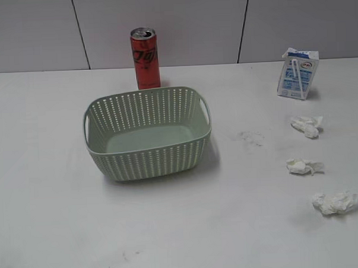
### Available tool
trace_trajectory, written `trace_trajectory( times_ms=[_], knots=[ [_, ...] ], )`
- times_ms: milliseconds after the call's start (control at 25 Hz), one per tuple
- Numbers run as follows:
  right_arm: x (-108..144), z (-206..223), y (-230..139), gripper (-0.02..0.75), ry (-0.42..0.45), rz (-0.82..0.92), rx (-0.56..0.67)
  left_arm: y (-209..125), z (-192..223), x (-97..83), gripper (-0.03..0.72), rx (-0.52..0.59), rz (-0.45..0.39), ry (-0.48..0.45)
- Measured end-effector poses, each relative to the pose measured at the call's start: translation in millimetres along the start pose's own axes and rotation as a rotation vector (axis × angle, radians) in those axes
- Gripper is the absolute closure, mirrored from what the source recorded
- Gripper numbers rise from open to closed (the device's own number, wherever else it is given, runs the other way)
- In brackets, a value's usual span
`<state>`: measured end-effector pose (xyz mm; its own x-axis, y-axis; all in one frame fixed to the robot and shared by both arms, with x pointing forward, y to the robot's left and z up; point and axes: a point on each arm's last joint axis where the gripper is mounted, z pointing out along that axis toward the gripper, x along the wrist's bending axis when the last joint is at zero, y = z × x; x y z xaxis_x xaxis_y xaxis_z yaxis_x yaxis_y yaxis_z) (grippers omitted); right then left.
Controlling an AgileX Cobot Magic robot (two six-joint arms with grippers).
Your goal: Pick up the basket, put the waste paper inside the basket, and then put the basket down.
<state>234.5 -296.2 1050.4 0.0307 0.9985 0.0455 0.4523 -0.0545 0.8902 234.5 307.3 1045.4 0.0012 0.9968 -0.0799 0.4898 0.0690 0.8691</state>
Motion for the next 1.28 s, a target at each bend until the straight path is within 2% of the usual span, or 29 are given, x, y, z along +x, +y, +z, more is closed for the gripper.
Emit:
trace_trajectory(
  times_ms=[1280],
  knots=[
    [-0.1, 0.0, 0.0, 0.311, -0.001, 0.001, 0.000, 0.2, 0.0, 1.3, 0.116, -0.002, 0.007, 0.014]
  ],
)
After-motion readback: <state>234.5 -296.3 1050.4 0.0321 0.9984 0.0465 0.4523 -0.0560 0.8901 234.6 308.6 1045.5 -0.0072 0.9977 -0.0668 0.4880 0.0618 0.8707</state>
